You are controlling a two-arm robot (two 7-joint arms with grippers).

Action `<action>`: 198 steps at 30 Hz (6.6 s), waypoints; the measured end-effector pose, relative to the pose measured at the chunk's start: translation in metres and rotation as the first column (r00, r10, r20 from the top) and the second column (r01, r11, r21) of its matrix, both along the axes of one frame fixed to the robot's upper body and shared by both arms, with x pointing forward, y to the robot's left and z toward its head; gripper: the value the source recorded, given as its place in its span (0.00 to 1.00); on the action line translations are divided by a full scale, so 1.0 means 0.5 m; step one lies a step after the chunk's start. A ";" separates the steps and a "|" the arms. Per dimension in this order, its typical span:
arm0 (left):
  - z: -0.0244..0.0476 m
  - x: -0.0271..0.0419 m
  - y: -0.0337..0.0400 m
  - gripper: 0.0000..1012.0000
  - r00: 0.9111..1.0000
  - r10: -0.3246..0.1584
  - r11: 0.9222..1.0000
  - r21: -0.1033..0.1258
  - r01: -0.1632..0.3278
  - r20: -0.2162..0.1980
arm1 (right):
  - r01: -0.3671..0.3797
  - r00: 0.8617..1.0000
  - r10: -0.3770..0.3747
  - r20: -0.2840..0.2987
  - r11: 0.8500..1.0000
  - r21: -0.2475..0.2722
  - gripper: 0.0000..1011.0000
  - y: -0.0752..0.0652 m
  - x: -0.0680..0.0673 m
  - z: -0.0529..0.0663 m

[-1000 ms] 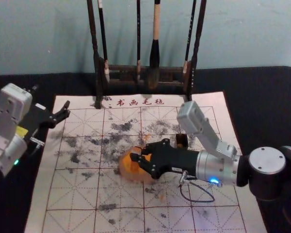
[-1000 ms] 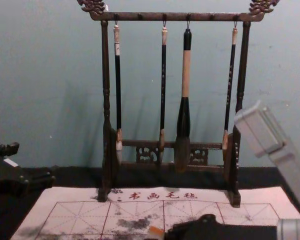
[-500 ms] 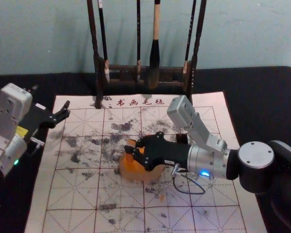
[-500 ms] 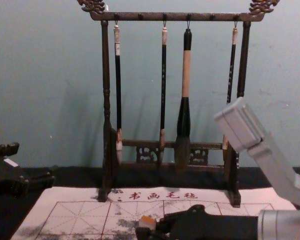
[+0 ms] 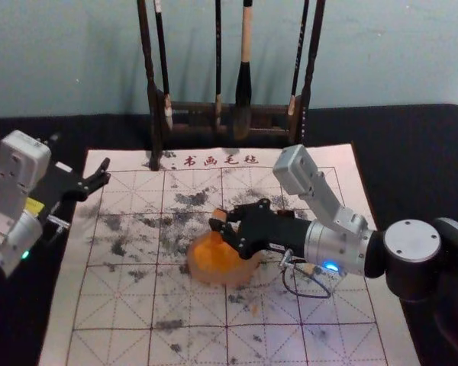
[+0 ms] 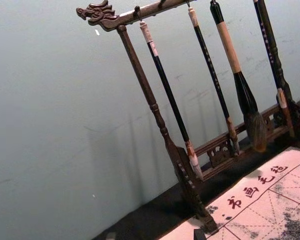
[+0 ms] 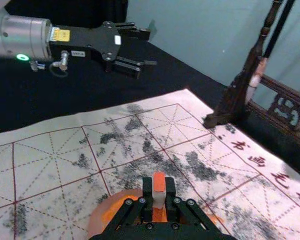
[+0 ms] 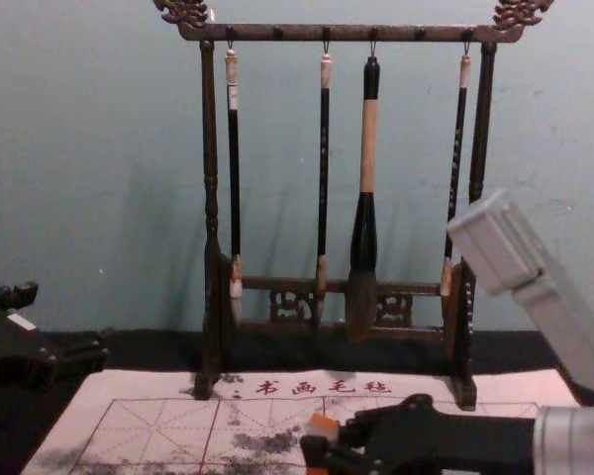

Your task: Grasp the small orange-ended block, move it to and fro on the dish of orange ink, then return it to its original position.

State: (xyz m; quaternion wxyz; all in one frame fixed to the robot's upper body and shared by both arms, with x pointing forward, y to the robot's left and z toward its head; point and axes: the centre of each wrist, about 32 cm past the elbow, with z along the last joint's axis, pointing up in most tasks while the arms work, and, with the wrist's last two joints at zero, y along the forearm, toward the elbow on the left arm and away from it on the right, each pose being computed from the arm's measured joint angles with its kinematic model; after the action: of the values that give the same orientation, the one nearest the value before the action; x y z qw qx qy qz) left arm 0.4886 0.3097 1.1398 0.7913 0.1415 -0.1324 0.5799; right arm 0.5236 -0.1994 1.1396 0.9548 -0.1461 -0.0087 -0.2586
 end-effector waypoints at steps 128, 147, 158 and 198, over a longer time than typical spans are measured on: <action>0.000 0.000 0.000 0.99 1.000 0.000 1.000 0.000 0.000 0.000 | 0.042 0.997 -0.040 -0.061 0.999 0.029 0.13 -0.041 -0.071 0.000; 0.000 0.000 0.000 0.99 1.000 0.000 1.000 0.000 0.000 0.000 | -0.006 0.997 0.010 -0.080 0.999 0.051 0.13 0.000 -0.059 -0.005; 0.000 0.000 0.000 0.99 1.000 0.000 1.000 0.000 0.000 0.000 | -0.010 0.996 0.015 -0.089 0.998 0.059 0.13 0.019 -0.038 -0.007; 0.000 0.000 0.000 0.99 1.000 0.000 1.000 0.000 0.000 0.000 | 0.075 0.996 -0.072 -0.046 0.996 0.057 0.13 -0.002 -0.023 0.002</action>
State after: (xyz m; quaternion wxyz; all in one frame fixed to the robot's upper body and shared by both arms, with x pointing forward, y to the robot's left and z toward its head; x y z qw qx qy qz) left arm 0.4886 0.3097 1.1398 0.7913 0.1415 -0.1325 0.5799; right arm 0.5120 -0.2006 1.1407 0.9485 -0.1240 0.0255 -0.2905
